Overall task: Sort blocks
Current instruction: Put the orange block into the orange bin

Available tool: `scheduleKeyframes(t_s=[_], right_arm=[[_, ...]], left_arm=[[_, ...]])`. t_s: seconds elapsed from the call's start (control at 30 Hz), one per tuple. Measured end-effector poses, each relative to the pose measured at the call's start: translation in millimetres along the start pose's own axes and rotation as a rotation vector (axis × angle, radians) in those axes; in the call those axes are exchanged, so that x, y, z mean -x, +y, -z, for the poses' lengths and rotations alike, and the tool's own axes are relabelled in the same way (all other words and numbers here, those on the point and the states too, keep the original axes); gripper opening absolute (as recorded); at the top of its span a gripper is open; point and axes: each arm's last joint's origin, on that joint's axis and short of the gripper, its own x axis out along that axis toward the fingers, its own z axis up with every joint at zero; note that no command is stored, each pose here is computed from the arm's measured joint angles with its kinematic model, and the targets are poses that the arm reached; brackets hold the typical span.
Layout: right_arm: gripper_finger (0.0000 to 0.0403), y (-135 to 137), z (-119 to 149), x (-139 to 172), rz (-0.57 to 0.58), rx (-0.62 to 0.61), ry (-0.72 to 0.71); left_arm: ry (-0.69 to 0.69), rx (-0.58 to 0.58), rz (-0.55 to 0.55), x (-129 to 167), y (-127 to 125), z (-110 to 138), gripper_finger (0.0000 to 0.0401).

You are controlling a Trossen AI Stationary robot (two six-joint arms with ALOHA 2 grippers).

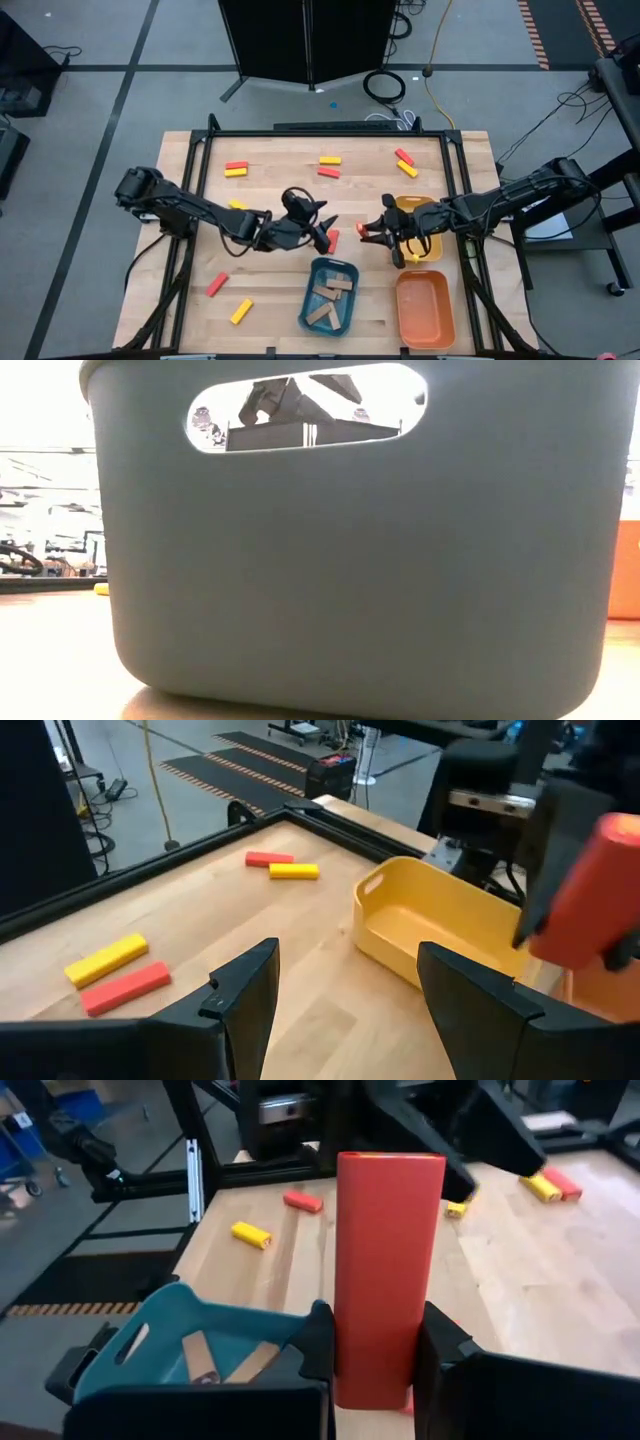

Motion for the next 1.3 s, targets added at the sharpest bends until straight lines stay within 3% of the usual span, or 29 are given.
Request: scheduleKeyframes(t_s=[0.33,0.53,0.67,0.8,0.97,1.17,1.3], right_arm=[[0.0022,18,12,4,-0.101,-0.213,0.116],[0.0022,28,-14,11,-0.042,-0.277,0.229],[0.0022,36,-29,10,0.042,-0.305,0.340],[0.0022,53,-12,11,0.091,-0.410,0.555],[0.0022,81,25,22,0.262,-0.604,0.816],[0.0022,105,56,30,0.469,-0.803,0.926],[0.0022,120,74,28,0.527,-0.906,1.019]], left_arm=[[-0.079,-0.091,0.047,3,-26,16,0.0233],[-0.263,-0.235,0.086,-3,-39,26,0.0233],[-0.352,-0.347,0.083,-7,-34,13,0.0233],[-0.394,-0.420,0.055,5,-20,-1,0.0233],[-0.374,-0.498,0.067,23,18,10,0.0233],[-0.364,-0.321,0.178,45,73,24,0.0233],[-0.382,-0.252,0.236,59,88,27,0.0233]])
